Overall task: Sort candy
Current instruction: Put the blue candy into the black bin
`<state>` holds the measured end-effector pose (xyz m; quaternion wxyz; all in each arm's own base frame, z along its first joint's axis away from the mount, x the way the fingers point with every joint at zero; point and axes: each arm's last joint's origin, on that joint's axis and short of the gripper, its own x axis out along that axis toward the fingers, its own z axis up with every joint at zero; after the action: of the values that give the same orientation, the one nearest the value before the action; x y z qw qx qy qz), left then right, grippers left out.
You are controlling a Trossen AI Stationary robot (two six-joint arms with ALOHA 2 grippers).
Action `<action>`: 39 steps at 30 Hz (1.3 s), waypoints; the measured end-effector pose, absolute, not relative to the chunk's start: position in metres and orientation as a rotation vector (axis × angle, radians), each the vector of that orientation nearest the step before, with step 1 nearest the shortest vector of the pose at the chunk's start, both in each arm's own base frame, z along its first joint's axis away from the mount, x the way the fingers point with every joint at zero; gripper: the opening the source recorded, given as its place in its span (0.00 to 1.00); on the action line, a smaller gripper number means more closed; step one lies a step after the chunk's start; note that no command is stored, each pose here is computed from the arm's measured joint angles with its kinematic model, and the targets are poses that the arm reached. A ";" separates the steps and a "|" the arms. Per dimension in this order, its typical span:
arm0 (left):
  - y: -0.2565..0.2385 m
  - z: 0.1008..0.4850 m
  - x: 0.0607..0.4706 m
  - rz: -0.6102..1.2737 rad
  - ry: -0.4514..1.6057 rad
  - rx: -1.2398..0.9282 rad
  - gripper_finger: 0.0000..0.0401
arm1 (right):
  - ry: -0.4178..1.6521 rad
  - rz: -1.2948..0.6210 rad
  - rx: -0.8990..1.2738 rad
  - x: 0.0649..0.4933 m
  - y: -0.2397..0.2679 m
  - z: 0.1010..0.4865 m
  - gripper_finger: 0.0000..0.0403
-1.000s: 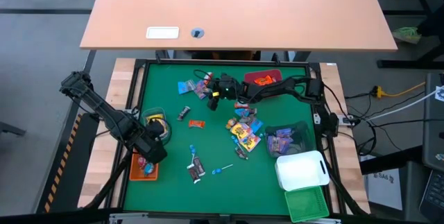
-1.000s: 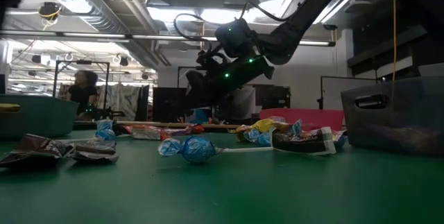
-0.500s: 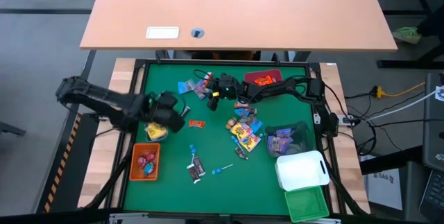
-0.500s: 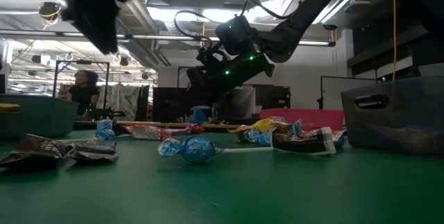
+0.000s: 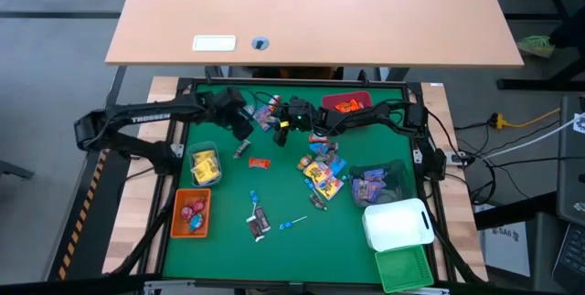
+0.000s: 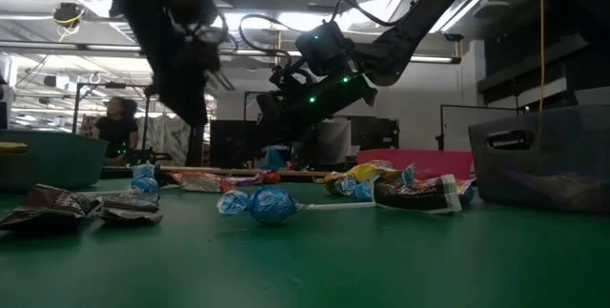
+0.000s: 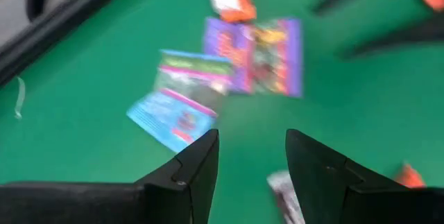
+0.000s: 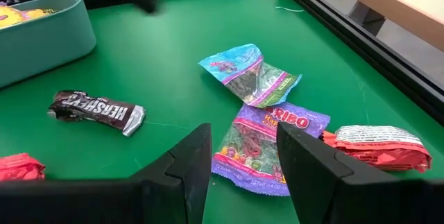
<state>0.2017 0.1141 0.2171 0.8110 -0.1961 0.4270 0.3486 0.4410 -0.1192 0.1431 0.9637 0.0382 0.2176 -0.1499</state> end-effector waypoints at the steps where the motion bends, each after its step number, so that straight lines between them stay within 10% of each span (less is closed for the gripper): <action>1: 0.120 0.211 0.200 0.759 0.904 -0.417 0.39 | 0.440 -0.304 0.077 0.441 -0.119 0.143 0.41; 23: 0.165 0.118 0.214 0.761 1.039 -0.421 0.38 | 0.446 -0.270 0.086 0.441 -0.118 0.143 0.41; 39: 0.168 0.152 0.229 0.697 0.918 -0.418 0.01 | 0.446 -0.268 0.077 0.441 -0.118 0.143 0.41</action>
<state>0.2290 0.1681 0.1523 0.8179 -0.1961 0.4309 0.3269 0.4410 -0.1182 0.1427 0.9656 0.0380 0.2207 -0.1323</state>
